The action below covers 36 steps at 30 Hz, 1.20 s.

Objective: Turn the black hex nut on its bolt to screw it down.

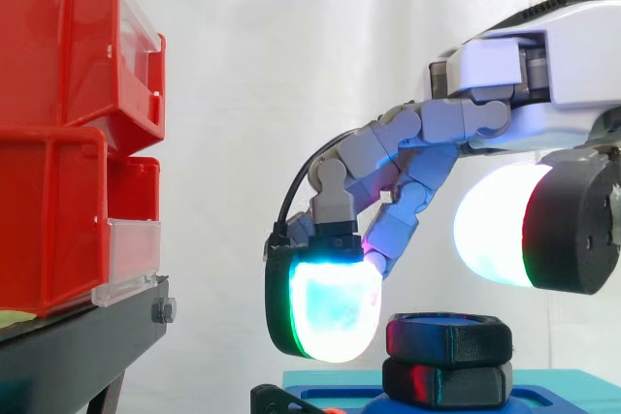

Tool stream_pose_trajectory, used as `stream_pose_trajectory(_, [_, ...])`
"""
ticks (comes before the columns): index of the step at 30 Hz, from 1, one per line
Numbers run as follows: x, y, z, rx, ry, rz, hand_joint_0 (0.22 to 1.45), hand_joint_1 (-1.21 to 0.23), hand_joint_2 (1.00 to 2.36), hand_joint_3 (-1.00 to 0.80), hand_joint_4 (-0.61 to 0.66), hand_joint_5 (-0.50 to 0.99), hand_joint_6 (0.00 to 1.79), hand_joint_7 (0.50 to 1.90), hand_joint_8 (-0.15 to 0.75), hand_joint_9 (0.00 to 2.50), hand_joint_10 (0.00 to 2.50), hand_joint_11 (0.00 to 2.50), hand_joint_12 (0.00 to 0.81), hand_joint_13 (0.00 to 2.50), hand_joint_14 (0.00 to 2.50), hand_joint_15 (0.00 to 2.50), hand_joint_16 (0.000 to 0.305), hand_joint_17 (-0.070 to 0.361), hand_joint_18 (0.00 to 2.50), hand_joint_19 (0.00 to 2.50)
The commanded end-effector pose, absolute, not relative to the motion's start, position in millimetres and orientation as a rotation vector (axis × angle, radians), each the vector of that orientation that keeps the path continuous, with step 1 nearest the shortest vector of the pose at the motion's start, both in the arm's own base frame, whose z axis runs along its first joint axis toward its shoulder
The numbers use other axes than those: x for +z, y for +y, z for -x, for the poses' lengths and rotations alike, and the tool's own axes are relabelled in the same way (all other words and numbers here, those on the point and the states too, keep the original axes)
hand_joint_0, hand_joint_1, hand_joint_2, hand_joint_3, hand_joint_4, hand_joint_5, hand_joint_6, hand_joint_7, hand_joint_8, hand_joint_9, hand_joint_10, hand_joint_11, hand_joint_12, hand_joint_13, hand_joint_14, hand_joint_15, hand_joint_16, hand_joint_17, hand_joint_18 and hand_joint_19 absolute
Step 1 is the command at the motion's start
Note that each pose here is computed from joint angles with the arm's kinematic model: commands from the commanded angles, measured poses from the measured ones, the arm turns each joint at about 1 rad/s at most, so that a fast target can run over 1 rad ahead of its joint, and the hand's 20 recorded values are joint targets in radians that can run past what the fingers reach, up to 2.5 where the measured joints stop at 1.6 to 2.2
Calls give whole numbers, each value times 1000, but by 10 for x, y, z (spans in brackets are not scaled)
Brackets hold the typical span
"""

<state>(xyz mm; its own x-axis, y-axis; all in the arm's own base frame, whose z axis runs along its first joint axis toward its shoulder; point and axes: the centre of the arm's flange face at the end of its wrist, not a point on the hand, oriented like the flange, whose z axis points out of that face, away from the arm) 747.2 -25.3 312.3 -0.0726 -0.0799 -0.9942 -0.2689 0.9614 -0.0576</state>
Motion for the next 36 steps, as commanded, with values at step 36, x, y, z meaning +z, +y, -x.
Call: stream_pose_trajectory(36, [2884,-353,-7461,138,1586,260,492,-286,1000,-500,98,18,504,1426,205,897,0,0,354,521,0,0,46,104,408,315])
